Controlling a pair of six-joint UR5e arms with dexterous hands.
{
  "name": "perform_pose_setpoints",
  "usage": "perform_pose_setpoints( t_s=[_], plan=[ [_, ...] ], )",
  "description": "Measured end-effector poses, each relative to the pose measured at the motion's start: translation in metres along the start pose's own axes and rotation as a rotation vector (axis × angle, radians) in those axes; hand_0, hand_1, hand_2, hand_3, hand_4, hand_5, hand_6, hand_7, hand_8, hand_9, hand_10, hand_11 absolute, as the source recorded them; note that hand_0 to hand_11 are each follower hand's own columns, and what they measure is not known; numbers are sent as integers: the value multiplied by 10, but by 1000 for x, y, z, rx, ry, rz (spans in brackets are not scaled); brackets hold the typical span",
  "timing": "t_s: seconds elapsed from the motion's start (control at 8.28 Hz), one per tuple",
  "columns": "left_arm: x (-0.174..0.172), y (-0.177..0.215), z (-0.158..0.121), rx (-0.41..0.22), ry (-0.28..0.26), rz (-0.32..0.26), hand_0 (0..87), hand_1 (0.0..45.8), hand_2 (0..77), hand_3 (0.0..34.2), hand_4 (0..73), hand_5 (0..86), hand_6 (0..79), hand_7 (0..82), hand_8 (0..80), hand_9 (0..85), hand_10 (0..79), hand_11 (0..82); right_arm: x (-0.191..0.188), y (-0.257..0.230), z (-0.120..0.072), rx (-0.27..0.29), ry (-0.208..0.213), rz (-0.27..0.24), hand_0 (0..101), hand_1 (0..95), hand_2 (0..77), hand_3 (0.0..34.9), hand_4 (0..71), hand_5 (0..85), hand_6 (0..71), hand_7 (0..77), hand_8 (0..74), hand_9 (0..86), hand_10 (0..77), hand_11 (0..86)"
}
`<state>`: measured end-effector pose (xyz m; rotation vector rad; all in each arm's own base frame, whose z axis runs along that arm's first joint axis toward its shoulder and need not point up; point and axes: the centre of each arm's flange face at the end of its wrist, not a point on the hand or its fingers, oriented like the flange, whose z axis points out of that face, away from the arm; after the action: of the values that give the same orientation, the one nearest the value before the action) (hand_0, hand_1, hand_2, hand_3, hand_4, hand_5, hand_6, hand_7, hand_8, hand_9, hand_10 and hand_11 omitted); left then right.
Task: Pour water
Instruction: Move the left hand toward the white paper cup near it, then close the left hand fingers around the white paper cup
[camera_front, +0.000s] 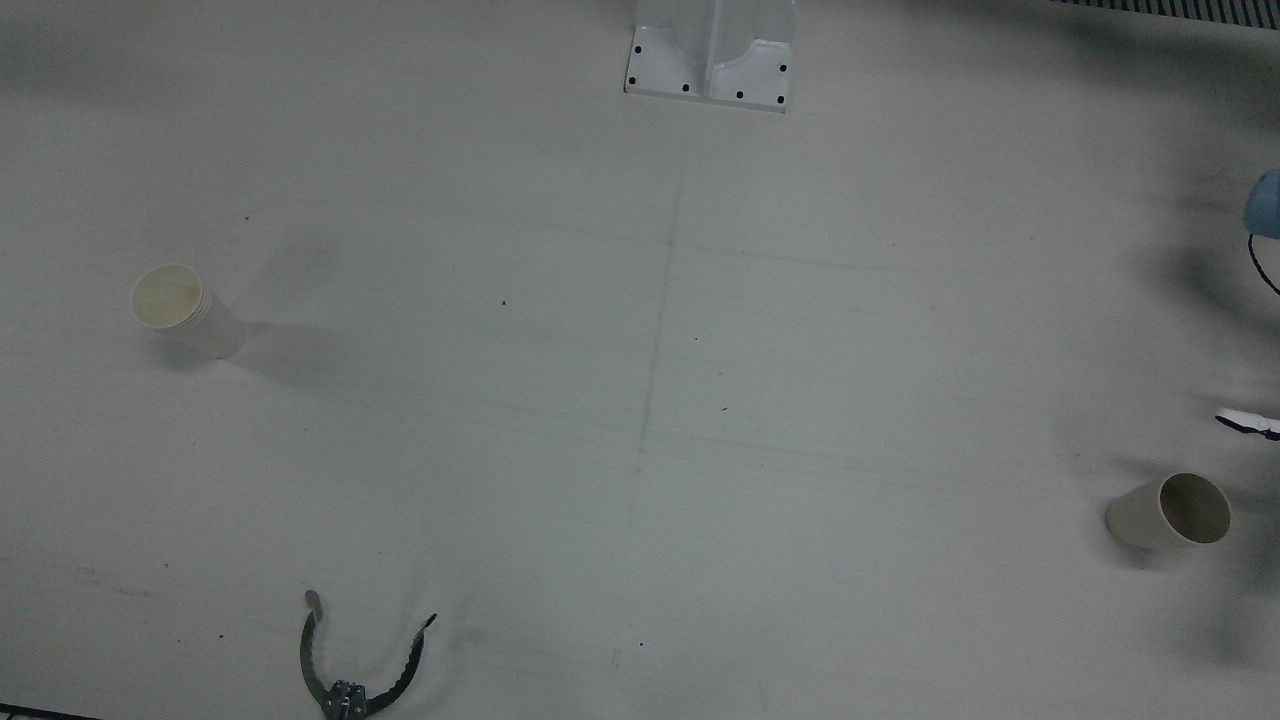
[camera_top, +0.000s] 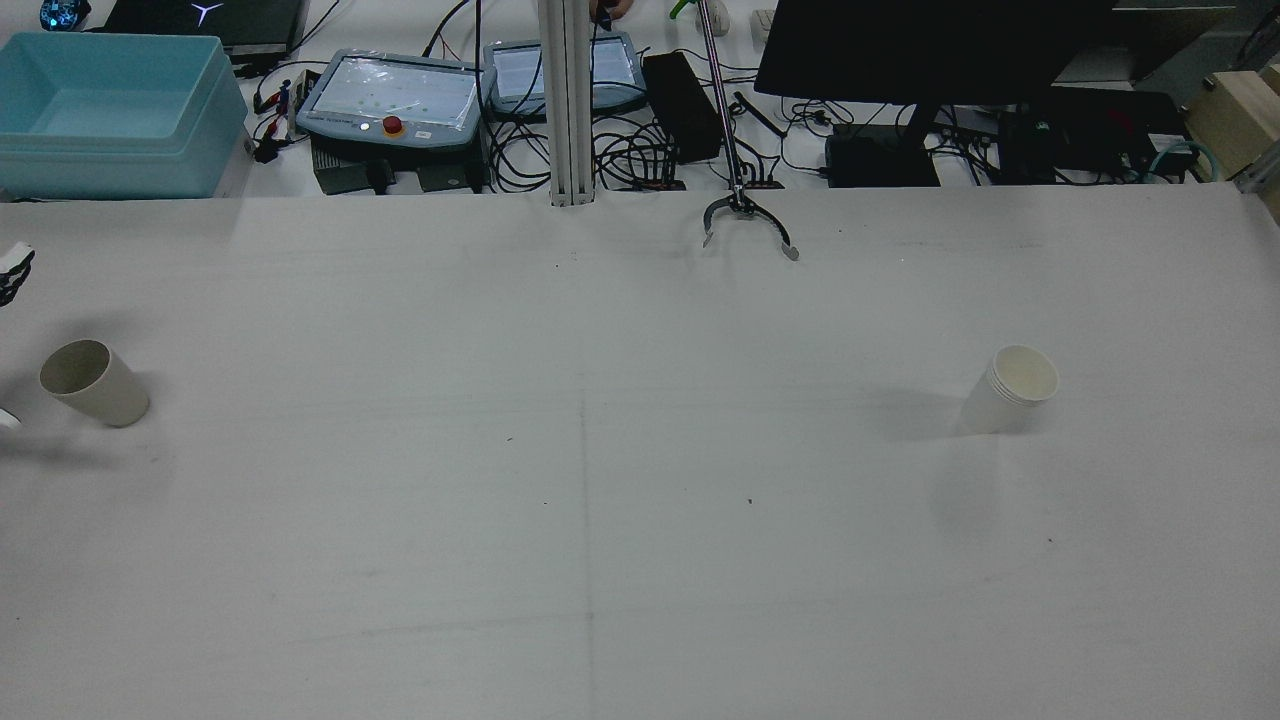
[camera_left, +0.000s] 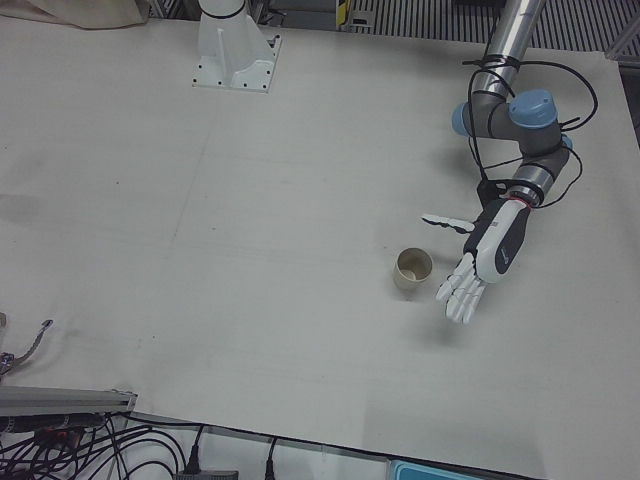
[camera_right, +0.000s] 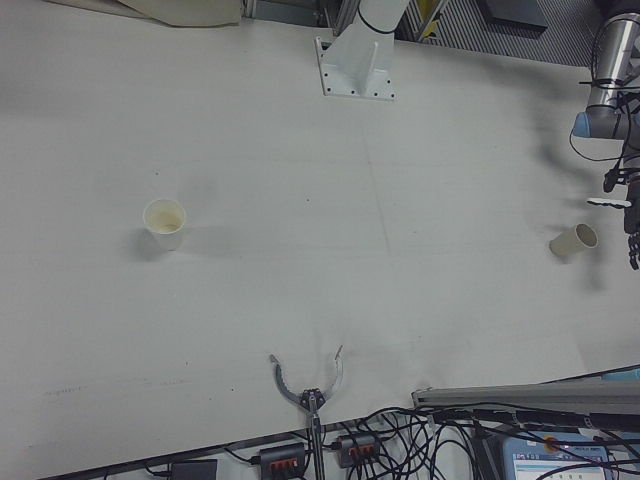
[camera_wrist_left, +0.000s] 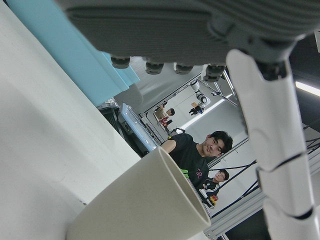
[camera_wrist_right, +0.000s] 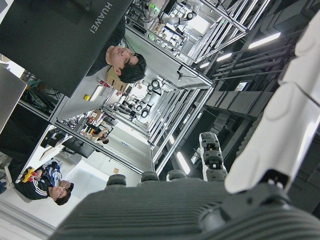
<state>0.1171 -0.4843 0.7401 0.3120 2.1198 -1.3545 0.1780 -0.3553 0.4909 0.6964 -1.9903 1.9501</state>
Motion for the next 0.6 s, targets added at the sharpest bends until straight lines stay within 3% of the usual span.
perform_pose_setpoints(
  t_s=[0.12,0.48,0.6],
  plan=[
    [-12,0,-1,-14,7,-5,516,120,33,99,55,60,0,5,16,22,0,5,0,0,0,-1,0,-1,466,104,22,83,44,87,5,11,0,5,5,5],
    [-41,7,4,-32,16,-28,517,131,33,101,76,65,0,5,16,27,0,5,-2,5,1,-12,1,-2,470,109,22,82,60,87,5,33,5,5,5,5],
    [-49,5,7,-29,16,-35,517,98,16,85,76,76,0,5,11,27,0,5,-4,6,0,-20,5,-3,470,115,22,83,65,87,5,44,5,5,5,5]
  ],
)
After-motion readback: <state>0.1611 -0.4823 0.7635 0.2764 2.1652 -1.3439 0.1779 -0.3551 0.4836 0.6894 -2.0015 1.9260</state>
